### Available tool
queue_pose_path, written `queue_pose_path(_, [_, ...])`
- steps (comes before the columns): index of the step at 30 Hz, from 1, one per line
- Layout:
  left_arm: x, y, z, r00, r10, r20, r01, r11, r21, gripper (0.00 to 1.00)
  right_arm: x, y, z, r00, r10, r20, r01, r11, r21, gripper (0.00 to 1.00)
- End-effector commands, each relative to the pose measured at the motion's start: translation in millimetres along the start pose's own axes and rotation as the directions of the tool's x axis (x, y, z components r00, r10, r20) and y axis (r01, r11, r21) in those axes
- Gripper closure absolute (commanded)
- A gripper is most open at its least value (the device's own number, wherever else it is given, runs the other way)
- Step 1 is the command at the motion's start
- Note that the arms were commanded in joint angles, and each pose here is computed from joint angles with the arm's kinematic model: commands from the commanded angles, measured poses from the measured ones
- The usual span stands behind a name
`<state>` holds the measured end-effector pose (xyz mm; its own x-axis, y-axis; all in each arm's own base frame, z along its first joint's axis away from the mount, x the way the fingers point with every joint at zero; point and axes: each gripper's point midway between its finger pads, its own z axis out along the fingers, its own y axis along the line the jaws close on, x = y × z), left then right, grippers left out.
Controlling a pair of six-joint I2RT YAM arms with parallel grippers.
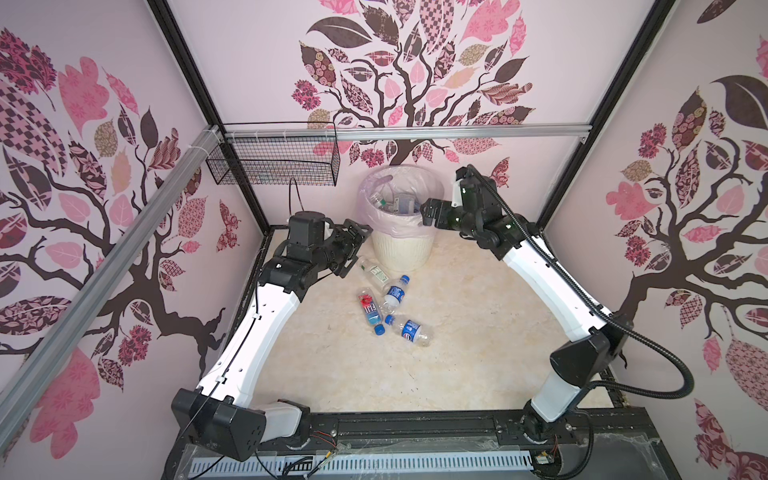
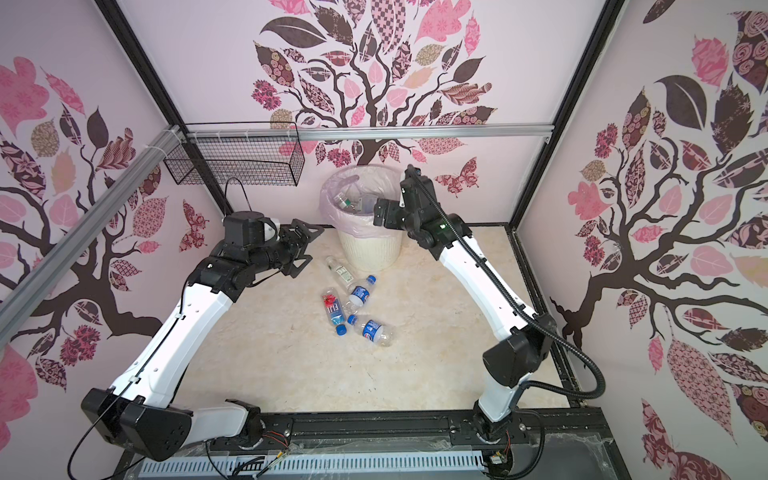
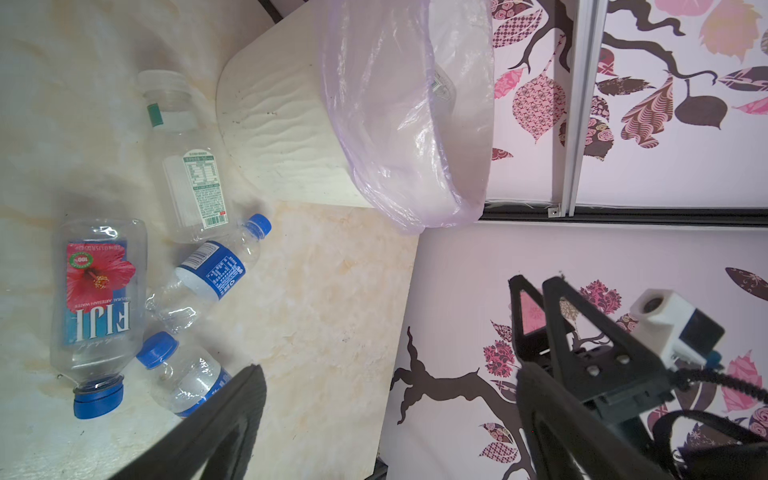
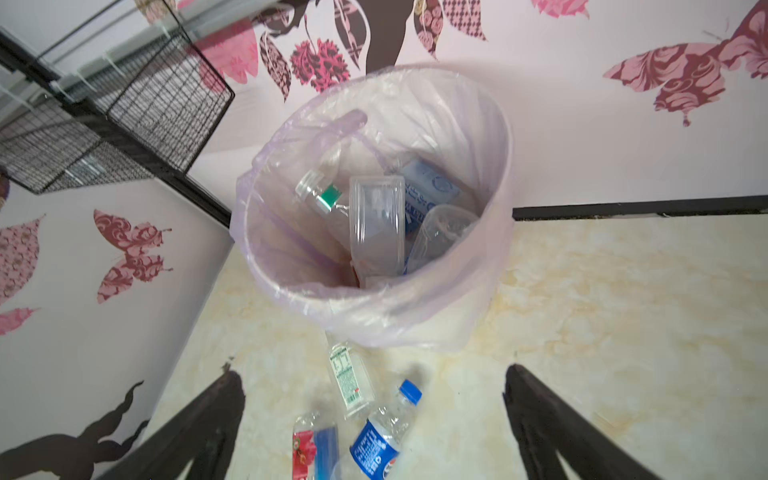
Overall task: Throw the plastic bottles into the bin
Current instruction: 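Lower the right gripper onto the nearest blue-label water bottle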
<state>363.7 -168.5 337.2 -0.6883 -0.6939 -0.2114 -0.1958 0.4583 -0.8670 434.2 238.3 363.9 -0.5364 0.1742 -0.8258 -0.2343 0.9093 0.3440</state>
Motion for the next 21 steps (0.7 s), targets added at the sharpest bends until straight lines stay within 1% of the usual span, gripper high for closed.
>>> queue_pose_path(1, [4,5,2,1.000,-0.006,-0.004,0.006,1.000,0.026,0.03,33,1,-20,0.996,-0.081,-0.028,0.080,0.997,-0.011,0.00])
queue_pose_path(4, [11,18,7,0.999,-0.033,-0.028,0.033,0.999,0.011,0.03,84,-3,-21,0.983,-0.121,-0.138,0.117,0.992,-0.037,0.00])
queue_pose_path(8, [15,28,11,0.999,-0.026,-0.038,0.026,1.000,0.005,0.03,139,-11,-24,0.963,-0.135,-0.233,0.121,0.990,-0.077,0.00])
queue_pose_path(13, [27,43,18,0.996,-0.046,-0.078,0.045,0.999,-0.014,0.03,208,-20,-23,0.913,-0.175,-0.367,0.140,0.983,-0.120,0.00])
queue_pose_path(17, [41,65,25,0.989,-0.071,-0.128,0.064,0.996,-0.057,0.03,246,-20,-23,0.878,-0.232,-0.419,0.183,0.971,-0.155,0.00])
queue_pose_path(21, [56,89,31,0.978,-0.123,-0.169,0.108,0.989,-0.097,0.03,271,-17,-23,0.849,-0.239,-0.472,0.170,0.968,-0.184,0.03])
